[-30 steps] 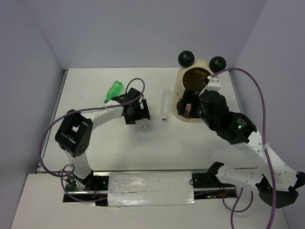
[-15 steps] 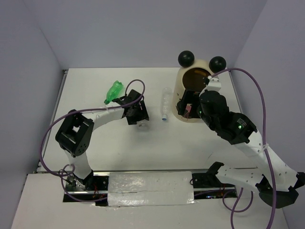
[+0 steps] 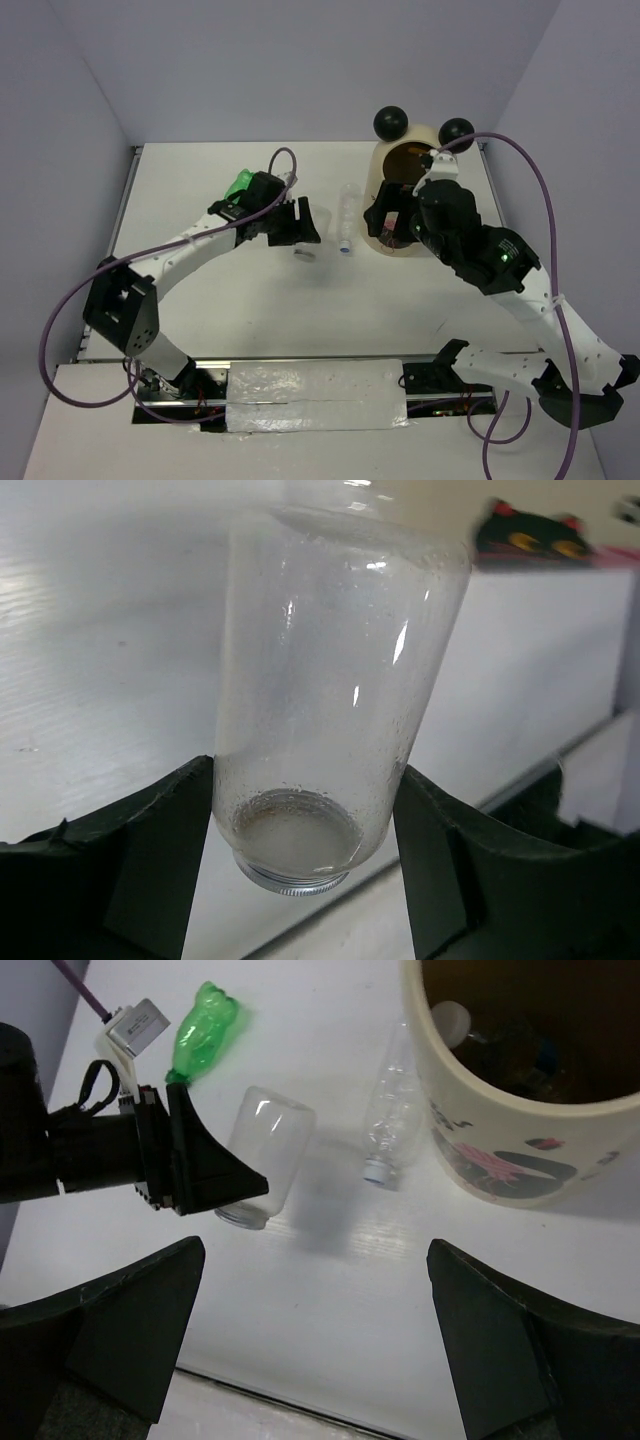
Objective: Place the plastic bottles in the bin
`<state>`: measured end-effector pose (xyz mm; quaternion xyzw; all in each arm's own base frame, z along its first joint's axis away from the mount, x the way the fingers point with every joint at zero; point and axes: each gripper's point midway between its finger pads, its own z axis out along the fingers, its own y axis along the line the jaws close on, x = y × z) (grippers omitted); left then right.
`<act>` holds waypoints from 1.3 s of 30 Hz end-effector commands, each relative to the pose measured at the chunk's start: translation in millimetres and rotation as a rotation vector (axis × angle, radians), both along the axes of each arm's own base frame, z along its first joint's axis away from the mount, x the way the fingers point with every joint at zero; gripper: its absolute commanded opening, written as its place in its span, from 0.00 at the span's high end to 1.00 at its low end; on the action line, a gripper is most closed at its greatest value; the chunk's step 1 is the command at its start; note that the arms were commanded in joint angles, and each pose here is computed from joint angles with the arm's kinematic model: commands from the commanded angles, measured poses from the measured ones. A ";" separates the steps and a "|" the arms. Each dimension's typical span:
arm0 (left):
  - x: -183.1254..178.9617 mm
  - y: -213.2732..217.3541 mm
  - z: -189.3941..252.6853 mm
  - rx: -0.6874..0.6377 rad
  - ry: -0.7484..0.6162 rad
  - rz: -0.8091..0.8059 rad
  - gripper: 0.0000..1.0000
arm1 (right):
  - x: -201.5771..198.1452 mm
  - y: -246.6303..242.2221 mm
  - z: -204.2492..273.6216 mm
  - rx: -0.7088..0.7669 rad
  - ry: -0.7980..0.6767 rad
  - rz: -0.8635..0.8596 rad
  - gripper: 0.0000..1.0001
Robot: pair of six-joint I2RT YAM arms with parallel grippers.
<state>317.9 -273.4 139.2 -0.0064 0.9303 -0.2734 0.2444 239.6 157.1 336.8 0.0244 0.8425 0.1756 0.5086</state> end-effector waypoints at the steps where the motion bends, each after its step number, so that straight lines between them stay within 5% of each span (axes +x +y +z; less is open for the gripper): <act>1: -21.3 -22.3 75.4 -0.213 -0.133 -0.251 0.51 | -4.4 24.8 19.0 0.031 -0.005 0.128 0.00; 6: -53.9 -29.3 116.2 -0.364 -0.167 -0.432 0.50 | -8.8 66.3 40.9 0.138 0.003 0.295 0.00; 12: -77.9 -33.4 142.8 -0.483 -0.198 -0.532 0.50 | 2.7 83.6 44.2 0.246 0.035 0.265 0.00; 39: -89.3 -32.2 161.6 -0.535 -0.235 -0.561 0.49 | 27.7 105.9 -9.1 0.440 0.189 0.148 0.00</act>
